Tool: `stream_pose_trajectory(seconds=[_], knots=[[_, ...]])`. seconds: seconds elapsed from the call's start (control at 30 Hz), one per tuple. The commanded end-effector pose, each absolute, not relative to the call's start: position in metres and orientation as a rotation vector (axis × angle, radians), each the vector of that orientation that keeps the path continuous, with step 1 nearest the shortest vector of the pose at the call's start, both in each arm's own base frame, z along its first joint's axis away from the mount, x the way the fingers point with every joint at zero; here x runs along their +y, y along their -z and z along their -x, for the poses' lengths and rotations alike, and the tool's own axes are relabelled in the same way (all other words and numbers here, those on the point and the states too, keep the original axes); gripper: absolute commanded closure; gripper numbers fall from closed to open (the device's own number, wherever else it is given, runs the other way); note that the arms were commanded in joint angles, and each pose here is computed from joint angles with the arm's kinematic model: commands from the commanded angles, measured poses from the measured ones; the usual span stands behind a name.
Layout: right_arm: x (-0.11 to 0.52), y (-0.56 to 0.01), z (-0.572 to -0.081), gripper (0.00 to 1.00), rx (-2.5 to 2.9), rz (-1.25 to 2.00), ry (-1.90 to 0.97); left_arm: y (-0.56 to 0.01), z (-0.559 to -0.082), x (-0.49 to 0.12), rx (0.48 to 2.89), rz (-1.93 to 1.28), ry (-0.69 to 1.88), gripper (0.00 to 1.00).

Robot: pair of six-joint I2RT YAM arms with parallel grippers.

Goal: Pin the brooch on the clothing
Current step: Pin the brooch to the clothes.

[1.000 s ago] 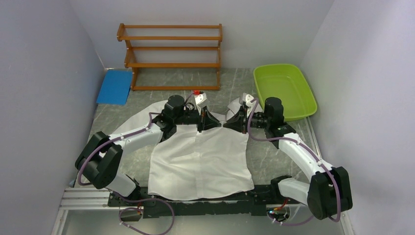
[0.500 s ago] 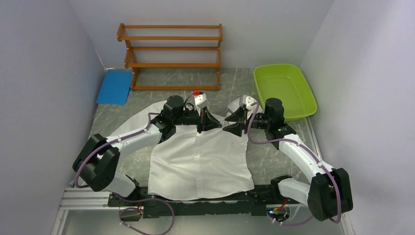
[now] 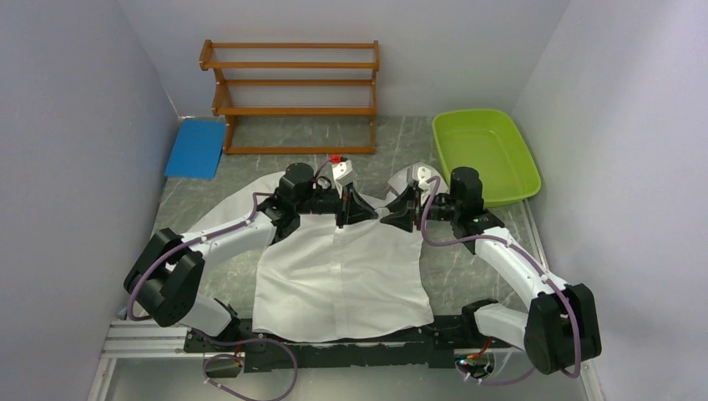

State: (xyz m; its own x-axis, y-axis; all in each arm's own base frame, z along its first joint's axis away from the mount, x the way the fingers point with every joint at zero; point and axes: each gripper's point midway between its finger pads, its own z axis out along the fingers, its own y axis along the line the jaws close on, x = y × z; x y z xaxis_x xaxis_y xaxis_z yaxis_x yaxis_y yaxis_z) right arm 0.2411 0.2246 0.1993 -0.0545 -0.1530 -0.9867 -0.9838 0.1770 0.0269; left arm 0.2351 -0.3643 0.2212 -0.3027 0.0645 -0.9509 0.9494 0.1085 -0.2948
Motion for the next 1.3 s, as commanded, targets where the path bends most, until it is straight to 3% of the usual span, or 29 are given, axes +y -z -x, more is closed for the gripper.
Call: stream_pose_trajectory(seconds=[0.0, 0.17, 0.27, 0.53, 1.27], knots=[[0.232, -0.224, -0.247, 0.63, 1.352, 1.211, -1.022, -0.248, -0.228, -0.367, 1.437, -1.071, 1.334, 0.97], [0.236, -0.222, -0.252, 0.66, 1.41, 1.216, -1.015, -0.247, -0.228, -0.368, 1.441, -1.072, 1.336, 0.97], [0.237, -0.218, -0.255, 0.78, 1.453, 1.213, -1.019, -0.247, -0.228, -0.368, 1.44, -1.07, 1.338, 0.97], [0.239, -0.211, -0.26, 1.0, 1.53, 1.209, -1.022, -0.249, -0.227, -0.366, 1.435, -1.073, 1.33, 0.97], [0.237, -0.239, -0.239, 1.0, 1.272, 1.138, -0.978, -0.238, -0.23, -0.356, 1.451, -0.93, 1.311, 0.97]])
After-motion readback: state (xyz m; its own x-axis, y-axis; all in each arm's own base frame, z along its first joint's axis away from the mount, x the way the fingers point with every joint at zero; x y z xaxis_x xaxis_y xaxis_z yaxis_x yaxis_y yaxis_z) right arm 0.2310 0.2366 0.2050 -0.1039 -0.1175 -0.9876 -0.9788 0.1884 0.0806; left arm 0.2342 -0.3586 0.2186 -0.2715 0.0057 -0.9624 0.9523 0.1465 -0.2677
